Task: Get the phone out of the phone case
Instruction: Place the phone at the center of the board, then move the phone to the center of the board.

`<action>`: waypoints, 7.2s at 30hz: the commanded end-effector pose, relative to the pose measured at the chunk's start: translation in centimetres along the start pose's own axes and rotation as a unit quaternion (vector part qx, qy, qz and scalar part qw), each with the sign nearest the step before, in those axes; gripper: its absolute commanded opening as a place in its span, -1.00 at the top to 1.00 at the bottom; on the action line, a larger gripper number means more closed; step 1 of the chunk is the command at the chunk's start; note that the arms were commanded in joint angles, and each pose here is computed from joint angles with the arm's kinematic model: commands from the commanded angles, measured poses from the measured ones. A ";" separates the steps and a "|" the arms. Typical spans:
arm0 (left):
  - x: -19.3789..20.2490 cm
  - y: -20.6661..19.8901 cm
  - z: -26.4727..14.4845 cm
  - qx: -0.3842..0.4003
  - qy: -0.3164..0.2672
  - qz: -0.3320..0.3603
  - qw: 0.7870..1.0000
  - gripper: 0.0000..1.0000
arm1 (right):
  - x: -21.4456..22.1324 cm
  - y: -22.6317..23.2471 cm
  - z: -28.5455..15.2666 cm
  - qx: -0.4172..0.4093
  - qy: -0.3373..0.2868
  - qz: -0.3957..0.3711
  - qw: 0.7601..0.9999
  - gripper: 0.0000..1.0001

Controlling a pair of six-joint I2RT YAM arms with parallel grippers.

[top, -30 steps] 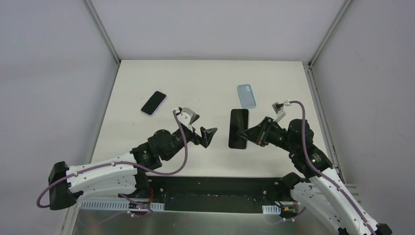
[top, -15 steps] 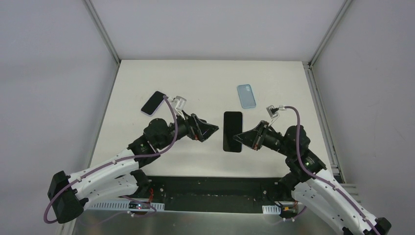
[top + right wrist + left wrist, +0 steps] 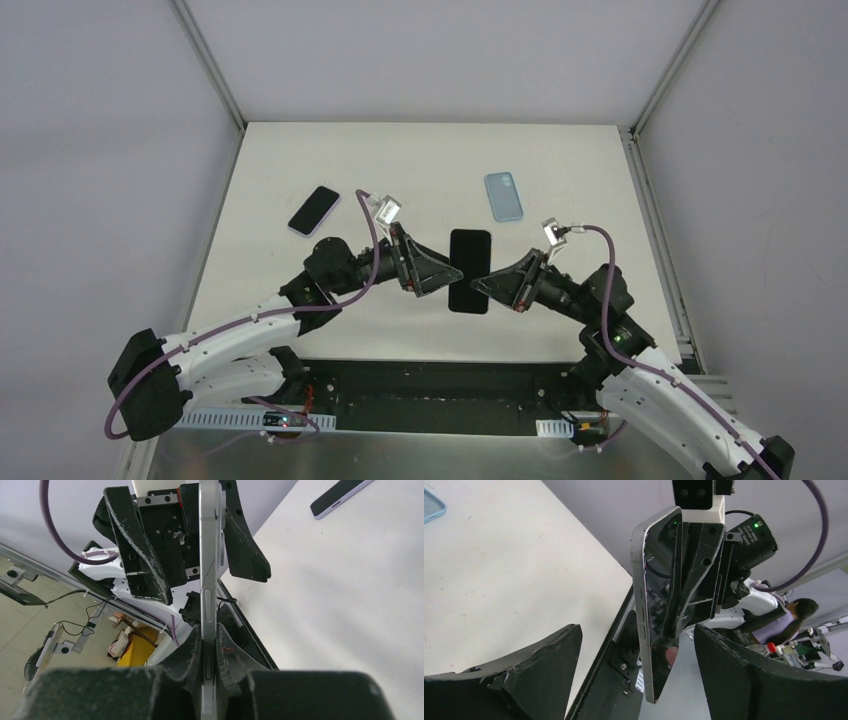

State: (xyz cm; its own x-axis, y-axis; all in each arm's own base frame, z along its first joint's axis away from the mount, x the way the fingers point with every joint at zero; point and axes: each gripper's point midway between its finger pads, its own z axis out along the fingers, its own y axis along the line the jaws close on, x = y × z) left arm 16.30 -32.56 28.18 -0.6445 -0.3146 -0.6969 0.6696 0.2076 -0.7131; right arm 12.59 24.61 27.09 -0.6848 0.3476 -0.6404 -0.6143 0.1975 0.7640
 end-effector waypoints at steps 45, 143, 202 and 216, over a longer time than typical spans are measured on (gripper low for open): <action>-6.6 -1.1 -0.4 0.048 -0.084 -0.051 0.994 1.00 | -1.7 -1.3 -3.1 0.111 -0.050 0.005 0.993 -0.99; -5.7 35.3 7.6 -0.347 0.125 -0.194 0.909 0.27 | 1.1 -14.7 -9.0 0.439 -0.071 0.060 0.894 -0.99; -13.0 43.4 -25.6 -0.678 -0.059 -0.264 0.683 -0.10 | 0.2 -14.2 -7.8 0.417 -0.081 0.058 0.903 -0.99; -11.4 41.2 -23.0 -0.656 -0.012 -0.258 0.710 -0.03 | 0.2 -14.0 -7.5 0.410 -0.082 0.059 0.907 -0.99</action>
State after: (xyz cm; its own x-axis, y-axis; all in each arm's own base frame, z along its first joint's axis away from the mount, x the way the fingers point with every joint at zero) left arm 44.12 2.90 4.43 -0.6080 -0.7083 -0.3587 -0.6184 0.7058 -0.3454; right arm 17.58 14.50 13.31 -0.6501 0.5029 -0.5696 0.0430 0.7728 0.6332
